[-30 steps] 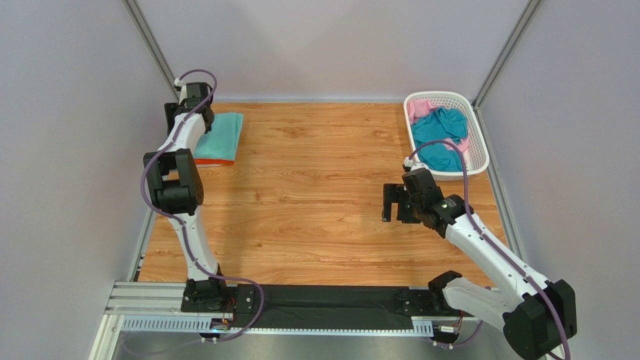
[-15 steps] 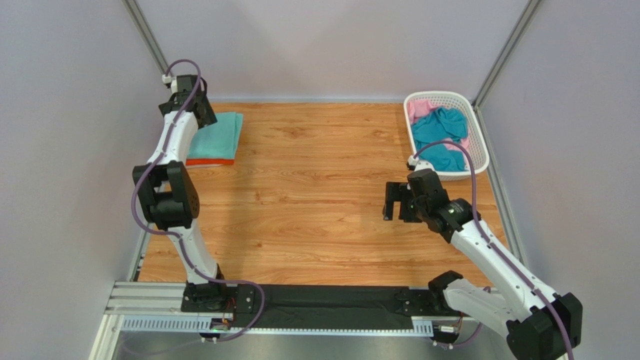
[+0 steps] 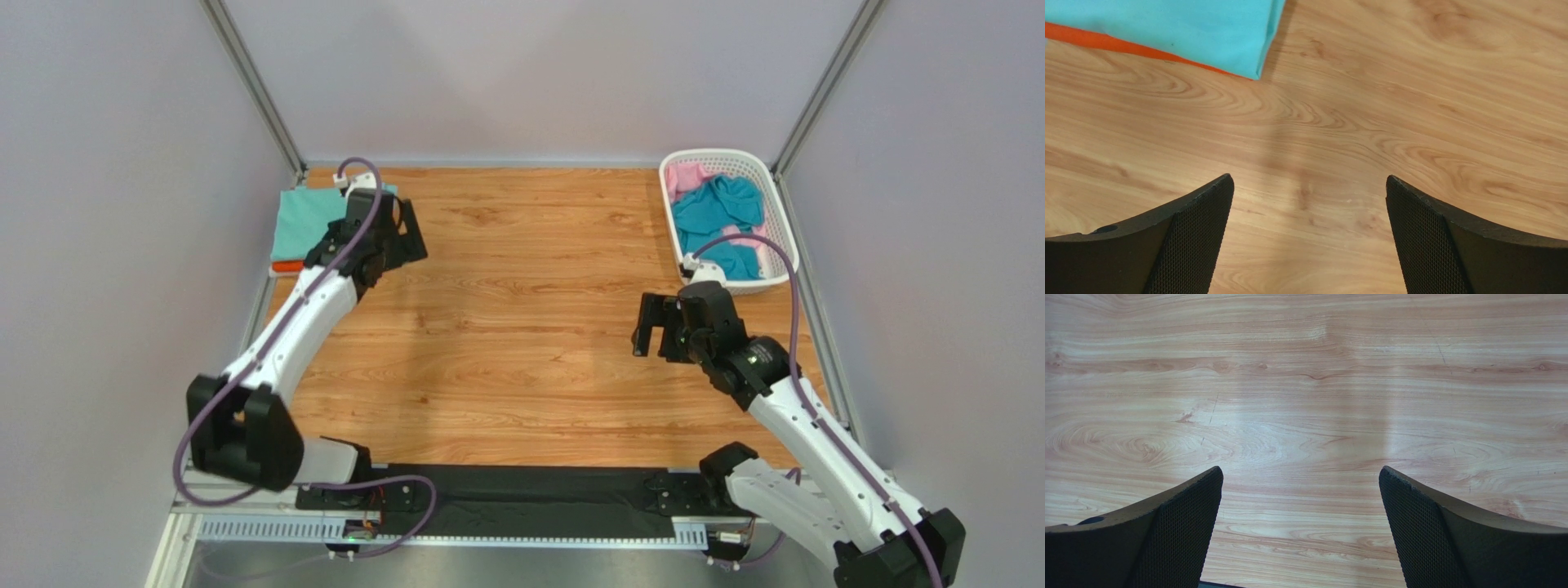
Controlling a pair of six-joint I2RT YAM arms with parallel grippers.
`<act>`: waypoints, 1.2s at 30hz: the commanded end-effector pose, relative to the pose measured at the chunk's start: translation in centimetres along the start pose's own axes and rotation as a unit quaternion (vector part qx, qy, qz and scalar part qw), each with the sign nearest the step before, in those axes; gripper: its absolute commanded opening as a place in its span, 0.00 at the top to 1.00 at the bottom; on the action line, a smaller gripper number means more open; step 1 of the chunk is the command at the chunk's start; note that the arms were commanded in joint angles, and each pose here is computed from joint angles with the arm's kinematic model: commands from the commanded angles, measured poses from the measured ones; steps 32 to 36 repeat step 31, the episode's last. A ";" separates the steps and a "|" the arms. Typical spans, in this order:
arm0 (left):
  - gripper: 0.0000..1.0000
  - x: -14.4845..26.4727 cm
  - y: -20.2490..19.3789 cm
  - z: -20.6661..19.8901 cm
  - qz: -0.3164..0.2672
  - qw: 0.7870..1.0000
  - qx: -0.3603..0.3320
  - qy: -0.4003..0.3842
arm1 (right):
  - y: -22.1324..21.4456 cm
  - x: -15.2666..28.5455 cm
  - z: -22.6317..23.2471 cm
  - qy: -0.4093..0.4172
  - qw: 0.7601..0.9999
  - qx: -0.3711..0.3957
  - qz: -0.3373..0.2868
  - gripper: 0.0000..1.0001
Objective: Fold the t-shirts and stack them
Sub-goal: Reset both grippers
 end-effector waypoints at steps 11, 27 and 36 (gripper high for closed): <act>0.00 9.5 -12.3 7.9 -0.041 0.989 0.104 -0.099 | -0.4 1.7 -3.0 -0.082 0.988 -0.079 -0.103 0.00; 0.00 10.0 -13.5 9.2 -0.045 0.987 0.116 -0.099 | -1.3 1.5 -3.6 -0.095 0.984 -0.096 -0.114 0.00; 0.00 10.2 -13.0 9.1 -0.054 0.986 0.116 -0.103 | -0.7 1.8 -3.7 -0.095 0.982 -0.099 -0.131 0.00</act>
Point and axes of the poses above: each gripper's point midway between its finger pads, its own x axis back along the fingers, its own z axis along the line the jaws close on, y = z × x, the point moved 5 cm from there along x, back along the fingers, and after that the axes turned 10 degrees about x, right-handed, at the moved point
